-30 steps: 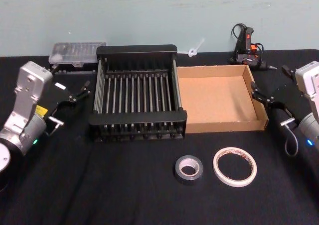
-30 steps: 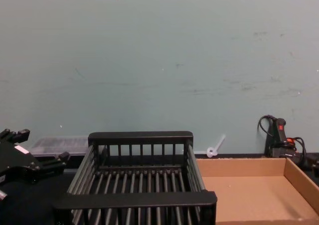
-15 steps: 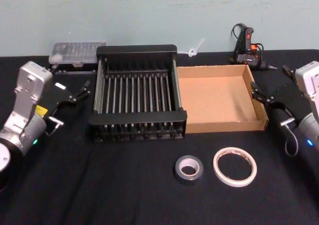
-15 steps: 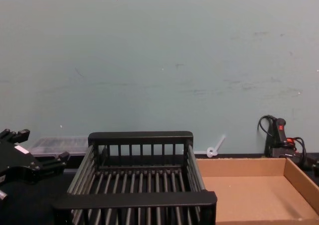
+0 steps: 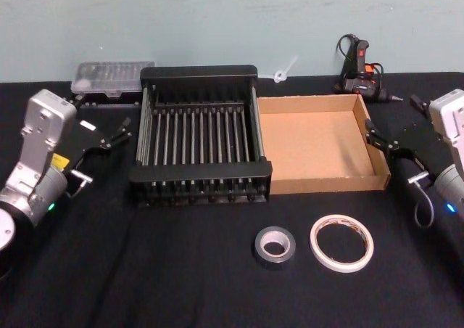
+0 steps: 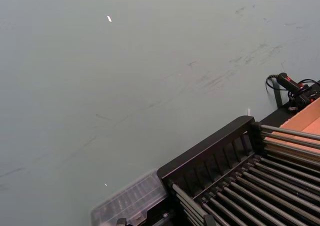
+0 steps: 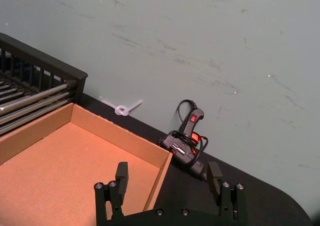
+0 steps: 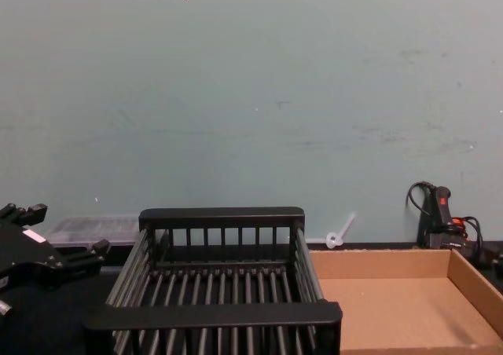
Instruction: Pick up the white tape and place it into the black box , Pick up the silver tape and place it into the brown box.
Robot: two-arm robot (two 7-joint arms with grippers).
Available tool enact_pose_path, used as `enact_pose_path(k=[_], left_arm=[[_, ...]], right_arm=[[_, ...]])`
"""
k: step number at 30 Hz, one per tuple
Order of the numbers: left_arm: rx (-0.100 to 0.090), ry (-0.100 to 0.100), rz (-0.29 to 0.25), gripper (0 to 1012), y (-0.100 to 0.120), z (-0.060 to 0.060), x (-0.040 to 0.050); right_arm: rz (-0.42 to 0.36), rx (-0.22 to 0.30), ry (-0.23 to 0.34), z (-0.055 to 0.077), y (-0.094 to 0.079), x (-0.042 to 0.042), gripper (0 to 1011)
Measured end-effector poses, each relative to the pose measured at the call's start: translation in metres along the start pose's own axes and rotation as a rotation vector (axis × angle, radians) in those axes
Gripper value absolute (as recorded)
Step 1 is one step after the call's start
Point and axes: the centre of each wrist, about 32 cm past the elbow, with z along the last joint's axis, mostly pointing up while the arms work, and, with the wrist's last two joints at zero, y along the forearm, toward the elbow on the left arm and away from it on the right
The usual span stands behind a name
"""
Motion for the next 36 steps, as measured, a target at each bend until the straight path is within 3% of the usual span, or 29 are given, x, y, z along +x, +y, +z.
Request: enact_pose_path(k=[14, 36], left_arm=[[0.0, 0.0, 0.0, 1001, 0.0, 0.0, 0.0], [0.0, 0.0, 0.0, 1001, 0.0, 0.0, 0.0]], right_arm=[[0.0, 0.015, 0.019, 0.003, -0.002, 0.0032, 1002], [0.051, -0.02, 0.095, 0.026, -0.032, 0.0002, 1002]])
